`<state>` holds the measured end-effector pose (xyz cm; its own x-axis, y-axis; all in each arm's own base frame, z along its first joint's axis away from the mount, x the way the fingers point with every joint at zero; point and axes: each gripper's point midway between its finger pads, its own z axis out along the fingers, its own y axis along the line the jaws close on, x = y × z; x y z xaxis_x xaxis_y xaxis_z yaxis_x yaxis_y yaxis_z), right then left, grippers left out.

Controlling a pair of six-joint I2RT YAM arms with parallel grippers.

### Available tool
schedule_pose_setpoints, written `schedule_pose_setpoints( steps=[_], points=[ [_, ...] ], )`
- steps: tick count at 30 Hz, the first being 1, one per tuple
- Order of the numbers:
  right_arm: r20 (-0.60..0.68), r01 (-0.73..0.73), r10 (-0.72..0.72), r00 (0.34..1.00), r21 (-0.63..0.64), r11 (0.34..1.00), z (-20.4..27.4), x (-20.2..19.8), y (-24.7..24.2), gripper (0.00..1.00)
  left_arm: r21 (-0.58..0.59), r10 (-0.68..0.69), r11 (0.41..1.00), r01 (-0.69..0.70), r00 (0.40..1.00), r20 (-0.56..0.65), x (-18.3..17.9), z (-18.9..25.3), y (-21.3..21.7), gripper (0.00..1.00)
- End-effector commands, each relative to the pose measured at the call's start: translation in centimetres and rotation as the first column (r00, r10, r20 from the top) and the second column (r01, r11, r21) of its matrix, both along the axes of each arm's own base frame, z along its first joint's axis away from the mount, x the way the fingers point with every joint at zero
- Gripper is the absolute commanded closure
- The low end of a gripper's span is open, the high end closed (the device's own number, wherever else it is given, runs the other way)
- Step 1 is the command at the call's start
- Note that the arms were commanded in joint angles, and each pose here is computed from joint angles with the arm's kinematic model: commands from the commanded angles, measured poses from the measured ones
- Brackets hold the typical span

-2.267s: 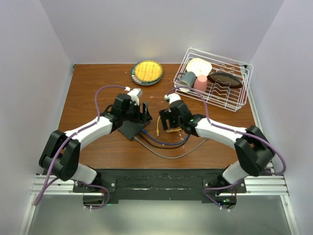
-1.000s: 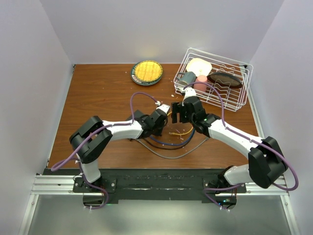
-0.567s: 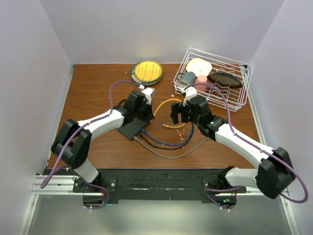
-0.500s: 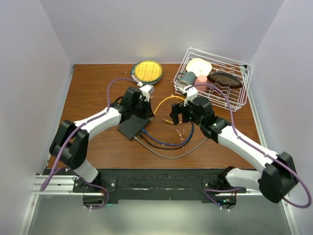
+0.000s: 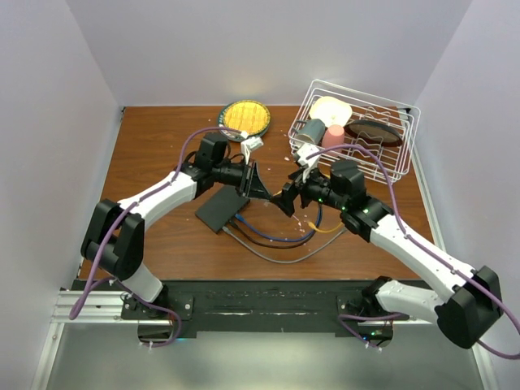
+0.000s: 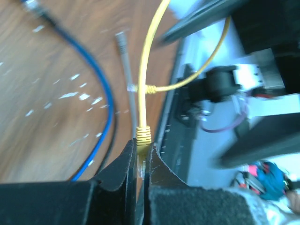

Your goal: Insert the plug into the switch port

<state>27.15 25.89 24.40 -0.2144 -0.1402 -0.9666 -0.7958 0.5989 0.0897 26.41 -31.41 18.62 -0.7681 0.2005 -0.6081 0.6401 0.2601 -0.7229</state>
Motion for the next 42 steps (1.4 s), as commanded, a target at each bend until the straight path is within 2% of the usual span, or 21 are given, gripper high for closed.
schedule_pose_setpoints(
  steps=[1, 5, 6, 9, 10, 13, 21, 23, 24, 27, 28, 32, 33, 34, 35, 36, 37, 38, 39, 42],
  points=[
    [0.029, -0.139, 0.139, 0.99, -0.004, 0.99, 0.7, -1.7, 1.8, 0.02, -0.206, -0.112, 0.971, 0.121, 0.992, 0.054, -1.4, 6.2, 0.0, 1.0],
    [0.011, -0.164, 0.164, 0.986, -0.026, 0.986, 0.0, -2.3, 2.1, 0.09, -0.24, -0.144, 0.959, 0.151, 0.988, 0.046, -1.9, 7.1, 0.7, 1.0],
    [0.002, -0.167, 0.167, 0.986, -0.036, 0.985, -0.3, -2.4, 2.2, 0.19, -0.242, -0.139, 0.959, 0.146, 0.989, 0.044, -1.7, 7.1, 1.0, 1.0],
    [-0.002, -0.185, 0.185, 0.983, -0.049, 0.982, -0.6, -2.9, 2.7, 0.27, -0.252, -0.136, 0.957, 0.141, 0.99, 0.037, -1.6, 7.2, 1.7, 1.0],
    [-0.007, -0.188, 0.187, 0.982, -0.057, 0.981, -0.9, -3.0, 2.9, 0.33, -0.257, -0.136, 0.956, 0.138, 0.99, 0.027, -1.7, 7.4, 1.9, 1.0],
    [-0.011, -0.198, 0.198, 0.98, -0.079, 0.977, -1.3, -3.3, 3.5, 0.43, -0.281, -0.151, 0.947, 0.155, 0.988, 0.038, -1.8, 7.8, 2.4, 1.0],
    [-0.038, -0.239, 0.237, 0.971, -0.109, 0.965, -2.4, -4.0, 5.1, 0.5, -0.344, -0.185, 0.921, 0.185, 0.982, 0.031, -3.0, 8.7, 2.7, 1.0],
    [-0.046, -0.246, 0.242, 0.969, -0.107, 0.963, -2.6, -4.1, 5.4, 0.6, -0.357, -0.194, 0.915, 0.191, 0.981, 0.026, -3.3, 8.8, 2.8, 1.0],
    [-0.049, -0.247, 0.243, 0.969, -0.107, 0.963, -2.7, -4.1, 5.4, 0.76, -0.361, -0.199, 0.913, 0.188, 0.98, 0.007, -3.5, 9.0, 2.9, 1.0],
    [-0.056, -0.235, 0.23, 0.972, -0.107, 0.966, -2.8, -3.8, 5.5, 0.97, -0.37, -0.203, 0.908, 0.198, 0.979, 0.028, -3.7, 9.0, 2.9, 1.0],
    [-0.058, -0.231, 0.225, 0.973, -0.108, 0.967, -2.9, -3.7, 5.4, 1.0, -0.372, -0.201, 0.906, 0.202, 0.979, 0.041, -3.7, 9.2, 2.9, 1.0],
    [-0.064, -0.218, 0.213, 0.975, -0.102, 0.971, -3.1, -3.8, 5.3, 1.0, -0.379, -0.128, 0.915, 0.139, 0.99, 0.054, -2.5, 9.4, 3.2, 1.0],
    [-0.057, -0.214, 0.209, 0.976, -0.096, 0.972, -2.9, -3.8, 5.2, 1.0, -0.376, -0.108, 0.917, 0.137, 0.989, 0.096, -2.0, 9.4, 3.2, 0.98],
    [-0.052, -0.214, 0.21, 0.976, -0.088, 0.973, -2.7, -3.8, 5.2, 1.0, -0.356, -0.091, 0.929, 0.105, 0.994, 0.054, -1.8, 9.0, 3.2, 0.92],
    [-0.057, -0.214, 0.21, 0.976, -0.086, 0.973, -2.8, -4.0, 5.2, 1.0, -0.345, -0.04, 0.936, 0.065, 0.996, 0.077, -0.7, 9.4, 3.1, 0.89],
    [-0.05, -0.209, 0.205, 0.977, -0.082, 0.975, -2.7, -3.9, 5.1, 1.0, -0.313, -0.003, 0.948, 0.061, 0.983, 0.182, 0.4, 8.9, 3.1, 0.84],
    [-0.043, -0.206, 0.204, 0.978, -0.077, 0.975, -2.4, -4.0, 5.0, 1.0, -0.243, 0.031, 0.97, -0.007, 0.995, 0.093, 0.5, 7.5, 3.4, 0.71],
    [-0.044, -0.205, 0.202, 0.978, -0.078, 0.976, -2.5, -4.0, 5.0, 1.0, -0.199, 0.132, 0.975, -0.103, 0.981, 0.14, 2.5, 7.9, 3.5, 0.64],
    [-0.041, -0.203, 0.201, 0.979, -0.077, 0.976, -2.4, -4.1, 4.9, 1.0, -0.16, 0.159, 0.979, -0.129, 0.968, 0.192, 3.2, 7.5, 3.9, 0.53],
    [-0.026, -0.202, 0.2, 0.979, -0.07, 0.977, -1.9, -4.2, 4.8, 1.0, -0.084, 0.27, 0.963, -0.258, 0.934, 0.234, 4.3, 7.0, 5.2, 0.45]
  ],
)
